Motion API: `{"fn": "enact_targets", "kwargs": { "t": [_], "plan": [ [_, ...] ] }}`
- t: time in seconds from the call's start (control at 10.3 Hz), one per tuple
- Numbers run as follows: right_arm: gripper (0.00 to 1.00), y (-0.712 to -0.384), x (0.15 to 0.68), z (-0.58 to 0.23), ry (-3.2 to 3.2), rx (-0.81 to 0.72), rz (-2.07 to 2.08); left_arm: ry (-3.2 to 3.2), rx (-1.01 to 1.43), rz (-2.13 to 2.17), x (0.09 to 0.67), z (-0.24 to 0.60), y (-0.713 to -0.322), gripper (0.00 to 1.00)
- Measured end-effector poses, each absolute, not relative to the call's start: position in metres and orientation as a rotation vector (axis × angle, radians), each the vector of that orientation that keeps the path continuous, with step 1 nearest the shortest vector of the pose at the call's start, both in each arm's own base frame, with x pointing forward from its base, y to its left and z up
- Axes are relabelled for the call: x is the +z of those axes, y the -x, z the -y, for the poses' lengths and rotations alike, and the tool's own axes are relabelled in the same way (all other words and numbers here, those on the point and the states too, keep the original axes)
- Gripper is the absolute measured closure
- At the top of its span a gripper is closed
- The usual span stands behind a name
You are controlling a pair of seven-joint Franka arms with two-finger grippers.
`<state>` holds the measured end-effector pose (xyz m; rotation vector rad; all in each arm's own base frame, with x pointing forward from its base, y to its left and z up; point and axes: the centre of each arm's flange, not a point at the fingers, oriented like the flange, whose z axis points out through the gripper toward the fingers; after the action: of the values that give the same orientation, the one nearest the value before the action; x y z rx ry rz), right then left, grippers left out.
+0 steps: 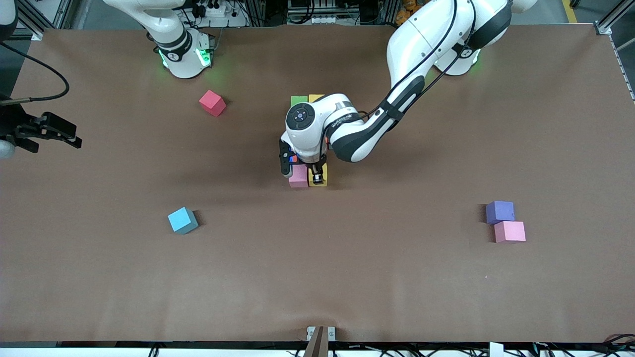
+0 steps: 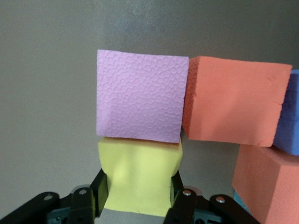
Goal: Form number 2 with 11 blocks
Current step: 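Press the yellow cube against the pink cube with the left gripper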
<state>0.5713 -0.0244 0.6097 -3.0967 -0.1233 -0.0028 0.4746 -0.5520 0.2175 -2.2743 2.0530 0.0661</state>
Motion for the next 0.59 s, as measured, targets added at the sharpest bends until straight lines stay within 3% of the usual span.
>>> {"fn": "enact_targets", "kwargs": {
  "t": [0.1, 0.39, 0.59],
  "plan": [
    [0.00, -0.5713, 0.6097, 0.0243, 3.097, -0.003, 0.124, 2.275, 0.067, -2.052, 0.2172, 0.5519, -0.4748, 0.42],
    [0.00, -0.5712, 0.6096, 0.0241, 3.096, -0.002, 0.125, 2.280, 0.082, -2.047, 0.2101, 0.5506, -0.4744, 0.05],
    [0.00, -0.5712, 0.6096, 0.0235, 3.096, -0.002, 0.127, 2.284, 0.075, -2.044, 0.2119, 0.5508, -0.4763, 0.00]
  ]
}}
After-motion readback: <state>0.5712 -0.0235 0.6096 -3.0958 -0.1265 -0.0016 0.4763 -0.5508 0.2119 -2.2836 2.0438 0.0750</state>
